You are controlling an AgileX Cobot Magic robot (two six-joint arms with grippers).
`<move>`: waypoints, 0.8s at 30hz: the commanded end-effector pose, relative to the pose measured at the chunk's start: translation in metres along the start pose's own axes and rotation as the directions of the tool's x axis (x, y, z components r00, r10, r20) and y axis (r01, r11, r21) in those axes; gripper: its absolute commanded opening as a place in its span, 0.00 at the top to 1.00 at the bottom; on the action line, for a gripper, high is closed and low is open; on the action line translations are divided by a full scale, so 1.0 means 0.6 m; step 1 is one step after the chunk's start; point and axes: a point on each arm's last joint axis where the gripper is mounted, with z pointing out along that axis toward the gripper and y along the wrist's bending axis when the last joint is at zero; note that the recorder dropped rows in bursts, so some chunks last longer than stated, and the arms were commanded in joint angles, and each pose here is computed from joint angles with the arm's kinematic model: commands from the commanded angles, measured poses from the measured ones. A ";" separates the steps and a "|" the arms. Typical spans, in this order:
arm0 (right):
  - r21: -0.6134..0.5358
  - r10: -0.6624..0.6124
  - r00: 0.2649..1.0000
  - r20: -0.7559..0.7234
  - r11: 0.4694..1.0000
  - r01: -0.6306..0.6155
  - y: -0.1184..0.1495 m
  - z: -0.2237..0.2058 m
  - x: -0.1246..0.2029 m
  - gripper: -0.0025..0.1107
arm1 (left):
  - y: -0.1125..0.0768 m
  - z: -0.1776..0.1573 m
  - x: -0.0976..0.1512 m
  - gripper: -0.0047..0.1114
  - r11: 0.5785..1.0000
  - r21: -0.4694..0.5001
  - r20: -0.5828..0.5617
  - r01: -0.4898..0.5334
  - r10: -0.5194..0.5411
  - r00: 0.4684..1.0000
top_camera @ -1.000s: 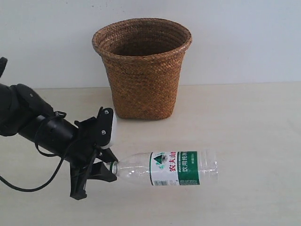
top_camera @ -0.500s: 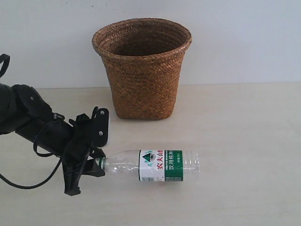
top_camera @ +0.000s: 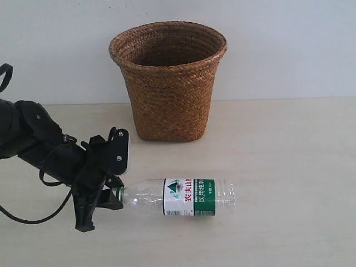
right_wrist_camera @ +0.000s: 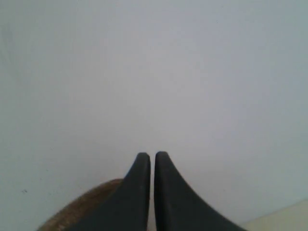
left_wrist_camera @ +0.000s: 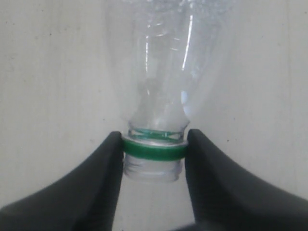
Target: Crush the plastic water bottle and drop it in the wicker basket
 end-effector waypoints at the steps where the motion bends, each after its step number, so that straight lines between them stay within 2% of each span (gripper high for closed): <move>1: -0.029 -0.231 0.927 -0.296 0.972 0.233 -0.012 0.116 0.049 0.98 | -0.004 0.004 0.001 0.93 1.000 0.010 -0.003 0.012 -0.012 1.000; 2: -0.019 -0.260 0.853 -0.453 0.959 0.282 -0.024 0.153 0.078 0.98 | -0.004 0.004 0.001 0.93 1.000 0.010 -0.003 0.012 -0.012 1.000; 3: -0.005 -0.264 0.804 -0.533 0.951 0.309 -0.031 0.170 0.094 0.98 | -0.004 0.004 0.001 0.93 1.000 0.010 -0.003 0.012 -0.012 1.000; 5: 0.011 -0.282 0.700 -0.656 0.924 0.382 -0.043 0.197 0.124 0.98 | -0.004 0.004 0.001 0.93 1.000 0.010 -0.003 0.012 -0.012 1.000; 8: 0.032 -0.280 0.506 -0.816 0.852 0.522 -0.060 0.227 0.163 0.98 | -0.004 0.004 0.001 0.93 1.000 0.012 -0.002 0.014 -0.014 1.000; 10: -0.014 -0.288 0.351 -0.891 0.790 0.613 -0.065 0.244 0.187 0.98 | -0.004 0.004 0.001 0.93 1.000 0.012 -0.002 0.014 -0.014 1.000; 12: -0.058 -0.270 0.225 -0.936 0.750 0.659 -0.062 0.258 0.206 0.98 | -0.004 0.004 0.001 0.93 1.000 0.012 -0.002 0.014 -0.014 1.000; 14: -0.123 -0.255 0.104 -0.961 0.735 0.667 -0.054 0.264 0.223 0.98 | -0.004 0.004 0.001 0.93 1.000 0.012 -0.002 0.014 -0.014 1.000; 16: -0.202 -0.251 -0.012 -0.968 0.751 0.629 -0.037 0.268 0.240 0.98 | -0.004 0.004 0.001 0.93 1.000 0.012 -0.002 0.014 -0.014 1.000; 19: -0.310 -0.289 -0.118 -0.950 0.821 0.480 0.001 0.265 0.262 0.98 | -0.004 0.004 0.001 0.93 1.000 0.012 -0.002 0.014 -0.014 1.000; 21: -0.378 -0.356 -0.129 -0.926 0.853 0.361 0.030 0.263 0.272 0.98 | -0.004 0.004 0.001 0.93 1.000 0.012 -0.002 0.022 -0.022 1.000; 22: -0.396 -0.380 -0.112 -0.918 0.870 0.295 0.048 0.260 0.279 0.98 | -0.004 0.004 0.001 0.93 1.000 0.012 -0.002 0.024 -0.024 1.000; 24: -0.443 -0.433 -0.094 -0.897 0.874 0.200 0.078 0.253 0.292 0.98 | -0.004 0.004 0.001 0.93 0.999 0.012 -0.002 0.030 -0.029 1.000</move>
